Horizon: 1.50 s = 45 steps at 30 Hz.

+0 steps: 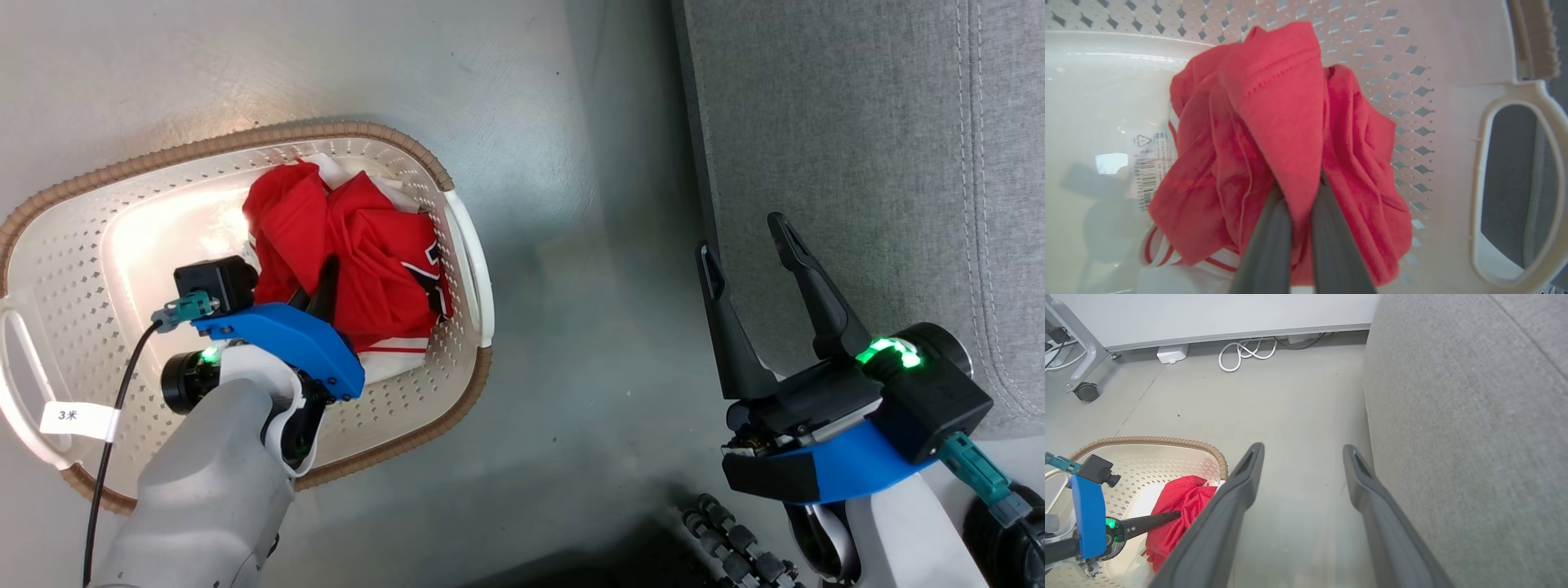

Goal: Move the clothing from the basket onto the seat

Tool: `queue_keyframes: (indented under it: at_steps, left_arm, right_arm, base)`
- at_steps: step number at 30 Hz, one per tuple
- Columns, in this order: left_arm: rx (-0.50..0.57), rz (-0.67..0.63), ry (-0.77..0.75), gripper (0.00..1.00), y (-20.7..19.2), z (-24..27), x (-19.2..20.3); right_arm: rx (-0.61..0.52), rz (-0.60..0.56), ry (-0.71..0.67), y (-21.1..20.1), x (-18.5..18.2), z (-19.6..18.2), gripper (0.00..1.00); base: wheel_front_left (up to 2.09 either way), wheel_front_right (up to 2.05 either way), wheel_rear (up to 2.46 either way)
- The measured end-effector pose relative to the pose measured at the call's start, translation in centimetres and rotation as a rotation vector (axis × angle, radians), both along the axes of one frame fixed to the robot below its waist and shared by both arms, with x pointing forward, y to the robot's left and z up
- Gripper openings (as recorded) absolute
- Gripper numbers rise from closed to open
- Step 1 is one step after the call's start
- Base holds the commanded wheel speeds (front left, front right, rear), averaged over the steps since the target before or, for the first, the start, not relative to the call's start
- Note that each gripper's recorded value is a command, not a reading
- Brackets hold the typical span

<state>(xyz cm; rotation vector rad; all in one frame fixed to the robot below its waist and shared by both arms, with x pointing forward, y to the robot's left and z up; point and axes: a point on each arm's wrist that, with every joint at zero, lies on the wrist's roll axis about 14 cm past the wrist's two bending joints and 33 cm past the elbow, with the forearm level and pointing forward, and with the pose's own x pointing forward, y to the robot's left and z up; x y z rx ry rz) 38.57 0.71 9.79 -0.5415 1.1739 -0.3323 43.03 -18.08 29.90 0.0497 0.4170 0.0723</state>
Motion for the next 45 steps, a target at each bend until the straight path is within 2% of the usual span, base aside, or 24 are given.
queue_keyframes:
  at_steps: [11, 23, 33, 37, 45]
  left_arm:
    - [-0.003, -0.012, -0.013, 0.0, 0.0, 0.9, 0.2]
    - [0.024, -0.064, -0.068, 0.0, 0.8, 3.9, -0.2]
    - [0.009, -0.061, -0.118, 0.0, 0.3, 8.5, -1.7]
    - [0.006, -0.119, -0.175, 0.0, -0.1, 11.0, -2.5]
    - [0.02, -0.156, -0.296, 0.0, 0.3, 16.0, -3.4]
  right_arm:
    - [0.015, 0.003, -0.017, 0.3, 0.2, 0.6, 1.0]
    - [0.044, 0.014, -0.102, 1.1, 1.0, 4.0, 1.0]
    - [0.041, -0.002, -0.196, 0.6, 0.6, 8.3, 1.0]
    - [0.043, 0.001, -0.23, 0.8, 0.1, 10.0, 1.0]
    - [0.059, 0.034, -0.291, 2.2, -1.3, 13.5, 1.0]
  base:
    - [0.0, 0.0, 0.0]
    - [0.0, 0.0, 0.0]
    - [0.0, 0.0, 0.0]
    - [0.0, 0.0, 0.0]
    - [0.0, 0.0, 0.0]
